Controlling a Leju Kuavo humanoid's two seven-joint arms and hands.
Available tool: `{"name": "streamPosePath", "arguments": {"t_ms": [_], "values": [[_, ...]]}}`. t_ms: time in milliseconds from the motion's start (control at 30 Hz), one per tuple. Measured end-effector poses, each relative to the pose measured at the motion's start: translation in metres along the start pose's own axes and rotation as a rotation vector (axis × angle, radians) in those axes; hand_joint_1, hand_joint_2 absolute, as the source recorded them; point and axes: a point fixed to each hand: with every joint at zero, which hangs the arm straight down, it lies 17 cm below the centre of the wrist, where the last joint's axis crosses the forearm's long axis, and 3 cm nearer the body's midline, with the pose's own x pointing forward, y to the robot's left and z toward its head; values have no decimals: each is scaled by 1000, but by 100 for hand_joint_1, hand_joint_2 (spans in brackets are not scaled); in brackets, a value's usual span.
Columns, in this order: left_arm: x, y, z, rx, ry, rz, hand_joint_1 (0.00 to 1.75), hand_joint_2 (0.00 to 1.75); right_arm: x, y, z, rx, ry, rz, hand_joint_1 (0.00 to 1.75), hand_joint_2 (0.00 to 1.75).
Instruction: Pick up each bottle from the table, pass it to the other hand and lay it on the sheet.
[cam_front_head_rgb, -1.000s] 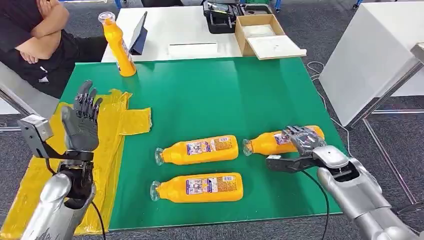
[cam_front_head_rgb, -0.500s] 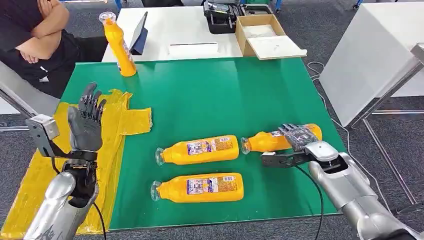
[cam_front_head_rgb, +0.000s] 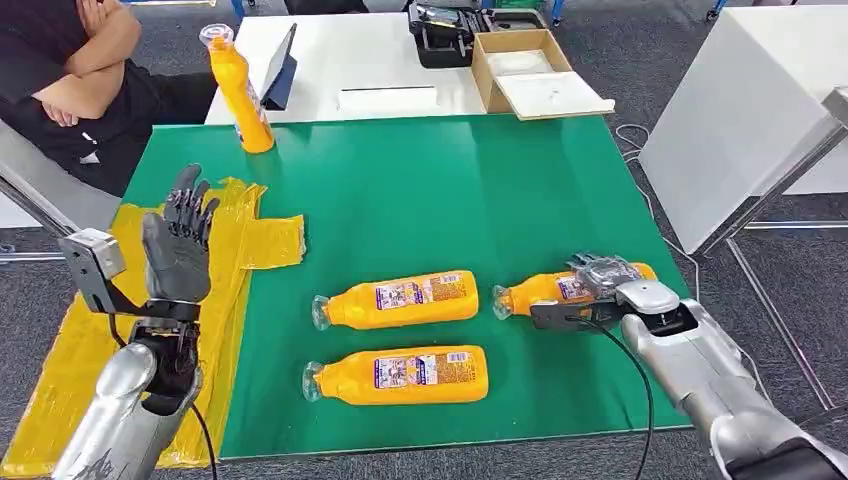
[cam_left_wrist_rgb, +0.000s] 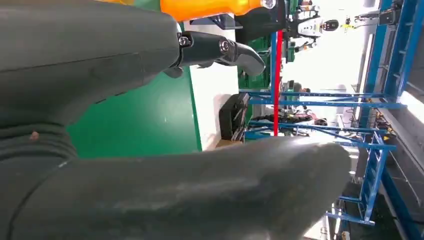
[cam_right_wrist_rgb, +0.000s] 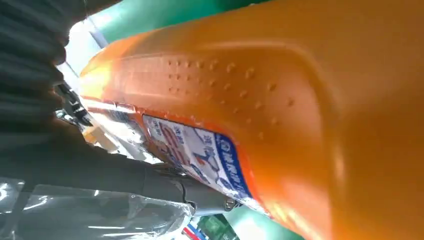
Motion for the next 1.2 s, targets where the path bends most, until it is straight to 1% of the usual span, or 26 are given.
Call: {"name": "streamPosePath", "arguments": {"t_ms": [300, 467, 600, 700, 1000, 1033, 1200], "values": [[0, -1, 0, -2, 0, 0, 0, 0, -2, 1, 0, 5, 5, 6, 0, 175], [-1, -1, 1, -2, 3, 1, 0, 0, -16, 9, 4, 22, 51, -3, 0, 175], [-1, 1, 0, 5, 5, 1, 0, 0, -17, 15, 8, 36, 71, 2, 0, 175], [-1, 6, 1, 20, 6, 0, 0, 0, -13, 12, 9, 18, 87, -4, 0, 175], [-1, 14, 9, 46, 12, -3, 0, 0, -2, 5, 17, -43, 100, -93, 0, 175], [-2, 15, 10, 48, 14, -3, 0, 0, -1, 5, 18, -47, 101, -102, 0, 0], [-2, 14, 12, 40, 15, -3, 0, 0, -4, 12, 28, -64, 116, -151, 0, 0]]}}
